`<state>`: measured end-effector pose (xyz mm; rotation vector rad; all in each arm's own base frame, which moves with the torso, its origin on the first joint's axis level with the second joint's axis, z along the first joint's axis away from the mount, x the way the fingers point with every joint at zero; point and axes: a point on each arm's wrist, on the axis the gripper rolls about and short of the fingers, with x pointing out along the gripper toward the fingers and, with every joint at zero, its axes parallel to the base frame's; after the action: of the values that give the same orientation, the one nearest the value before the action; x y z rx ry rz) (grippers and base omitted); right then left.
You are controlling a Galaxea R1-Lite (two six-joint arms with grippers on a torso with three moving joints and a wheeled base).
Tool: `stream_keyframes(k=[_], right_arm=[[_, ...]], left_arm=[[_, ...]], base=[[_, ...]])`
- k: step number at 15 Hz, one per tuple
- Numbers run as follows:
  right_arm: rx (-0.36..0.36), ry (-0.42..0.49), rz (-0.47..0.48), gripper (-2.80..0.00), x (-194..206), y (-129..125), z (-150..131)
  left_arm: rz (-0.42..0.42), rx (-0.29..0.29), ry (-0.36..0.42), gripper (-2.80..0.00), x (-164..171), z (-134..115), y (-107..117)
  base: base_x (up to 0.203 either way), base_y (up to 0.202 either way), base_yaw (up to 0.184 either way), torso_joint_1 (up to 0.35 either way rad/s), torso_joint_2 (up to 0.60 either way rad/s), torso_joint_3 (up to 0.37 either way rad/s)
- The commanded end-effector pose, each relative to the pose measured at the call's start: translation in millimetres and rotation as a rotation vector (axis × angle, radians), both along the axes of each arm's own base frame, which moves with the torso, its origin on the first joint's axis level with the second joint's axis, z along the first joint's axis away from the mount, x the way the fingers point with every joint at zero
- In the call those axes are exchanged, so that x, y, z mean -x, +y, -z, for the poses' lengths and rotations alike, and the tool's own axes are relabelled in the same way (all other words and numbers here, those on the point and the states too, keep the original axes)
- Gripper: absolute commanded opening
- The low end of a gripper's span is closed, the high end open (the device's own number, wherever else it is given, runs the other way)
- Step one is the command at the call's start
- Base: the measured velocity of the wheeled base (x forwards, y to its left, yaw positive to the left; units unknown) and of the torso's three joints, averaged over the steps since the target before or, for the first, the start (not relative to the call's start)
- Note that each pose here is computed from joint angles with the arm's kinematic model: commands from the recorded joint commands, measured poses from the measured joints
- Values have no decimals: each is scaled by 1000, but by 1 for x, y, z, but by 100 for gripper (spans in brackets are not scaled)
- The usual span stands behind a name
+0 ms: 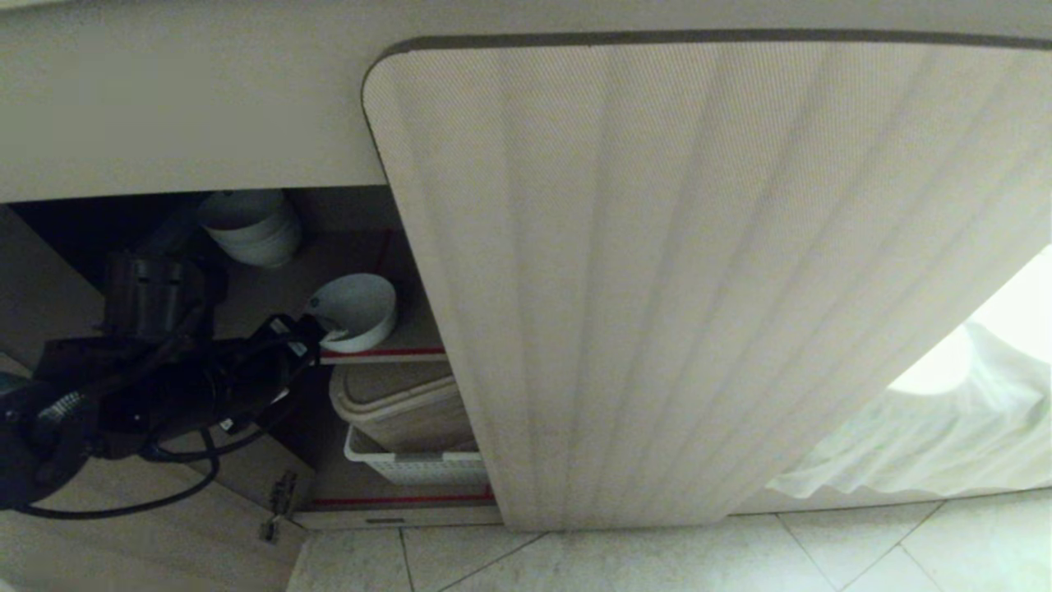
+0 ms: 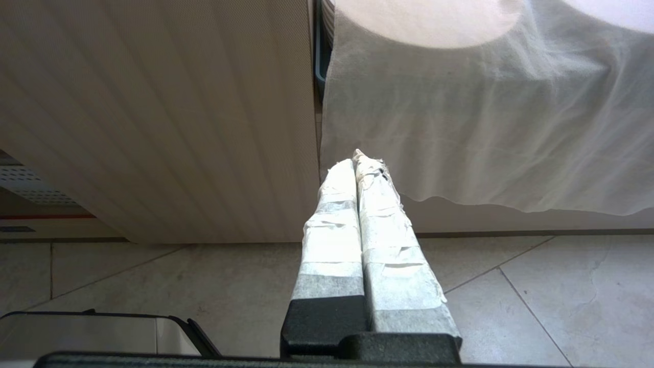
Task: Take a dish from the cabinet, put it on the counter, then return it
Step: Take the bowl from the cabinet
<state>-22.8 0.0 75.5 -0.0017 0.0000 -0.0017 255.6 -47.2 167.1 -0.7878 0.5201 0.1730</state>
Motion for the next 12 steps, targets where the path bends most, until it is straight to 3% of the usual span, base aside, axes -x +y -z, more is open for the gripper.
stream_keyframes(k=[1,5,12], right_arm=[[0,0,0,-280,0,0,0],[0,1,-2,-280,0,0,0],[0,1,-1,-280,0,0,0]], left_arm=[[1,-8,8,0,-3,3,0],[6,-18,-2,0,-8,0,-1],[50,-96,6,0,-16,-3,-2]], base=[[0,0,0,0,0,0],[0,0,0,0,0,0],[0,0,0,0,0,0]])
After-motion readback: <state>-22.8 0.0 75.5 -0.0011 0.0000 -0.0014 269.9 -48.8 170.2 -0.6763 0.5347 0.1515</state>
